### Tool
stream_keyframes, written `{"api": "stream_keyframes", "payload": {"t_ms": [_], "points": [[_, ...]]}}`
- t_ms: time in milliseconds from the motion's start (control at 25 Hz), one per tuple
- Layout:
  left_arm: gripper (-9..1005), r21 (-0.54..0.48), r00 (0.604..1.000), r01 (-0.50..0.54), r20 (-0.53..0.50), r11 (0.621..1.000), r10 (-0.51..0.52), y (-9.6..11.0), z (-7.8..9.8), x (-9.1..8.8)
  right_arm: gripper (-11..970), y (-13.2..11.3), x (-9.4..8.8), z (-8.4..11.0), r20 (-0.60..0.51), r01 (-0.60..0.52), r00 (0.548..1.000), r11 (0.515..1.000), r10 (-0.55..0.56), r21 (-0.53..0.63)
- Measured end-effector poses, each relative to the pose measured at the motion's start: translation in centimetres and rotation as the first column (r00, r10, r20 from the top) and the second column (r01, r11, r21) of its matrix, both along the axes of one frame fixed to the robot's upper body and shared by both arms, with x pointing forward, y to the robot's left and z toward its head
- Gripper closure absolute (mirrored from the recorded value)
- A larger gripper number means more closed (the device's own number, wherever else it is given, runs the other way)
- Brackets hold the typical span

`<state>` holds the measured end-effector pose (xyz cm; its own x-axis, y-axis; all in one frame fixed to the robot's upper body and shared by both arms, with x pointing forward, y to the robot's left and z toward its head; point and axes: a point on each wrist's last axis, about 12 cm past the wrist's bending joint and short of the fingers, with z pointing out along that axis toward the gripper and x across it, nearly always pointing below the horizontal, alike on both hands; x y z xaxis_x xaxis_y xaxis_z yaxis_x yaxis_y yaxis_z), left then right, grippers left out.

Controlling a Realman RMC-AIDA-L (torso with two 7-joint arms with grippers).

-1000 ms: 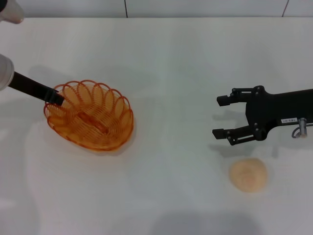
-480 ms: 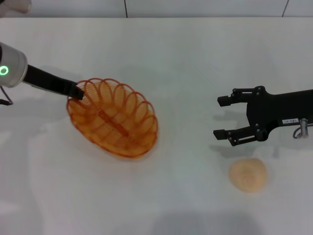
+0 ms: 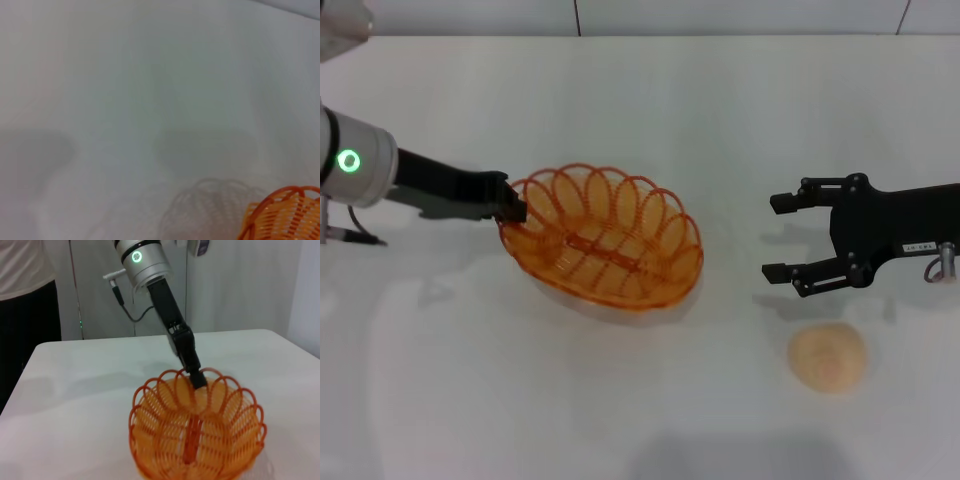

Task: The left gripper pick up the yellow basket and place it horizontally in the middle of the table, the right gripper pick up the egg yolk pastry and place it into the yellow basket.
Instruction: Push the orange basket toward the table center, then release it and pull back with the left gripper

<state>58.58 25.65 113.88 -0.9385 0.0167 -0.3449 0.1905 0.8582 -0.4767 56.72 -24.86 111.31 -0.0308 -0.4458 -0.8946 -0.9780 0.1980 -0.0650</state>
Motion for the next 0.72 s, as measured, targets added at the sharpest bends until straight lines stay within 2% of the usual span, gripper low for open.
{"api": "stream_keyframes", "payload": {"t_ms": [200, 360, 560, 720], "points": [[907, -0.049, 0.997, -0.081, -0.014, 0.995, 0.081, -1.1, 0.1, -1.2, 118, -0.2, 0.0, 0.1, 0.011, -0.005, 1.000, 1.000, 0.005, -0.004], [907, -0.120, 0.992, -0.125, -0.018, 0.985, 0.124, -1.0, 0.0, -1.9, 118, -0.2, -0.1, 0.1, 0.019, -0.014, 1.000, 1.000, 0.014, -0.006], [908, -0.156, 0.983, -0.181, -0.063, 0.971, 0.173, -0.5, -1.9, -2.6, 118, -0.2, -0.2, 0.1, 0.024, -0.024, 0.999, 1.000, 0.024, -0.004], [908, -0.162, 0.979, -0.202, -0.064, 0.966, 0.194, -0.3, -2.4, -2.7, 118, -0.2, -0.3, 0.1, 0.020, -0.027, 0.999, 1.000, 0.027, 0.000]]}}
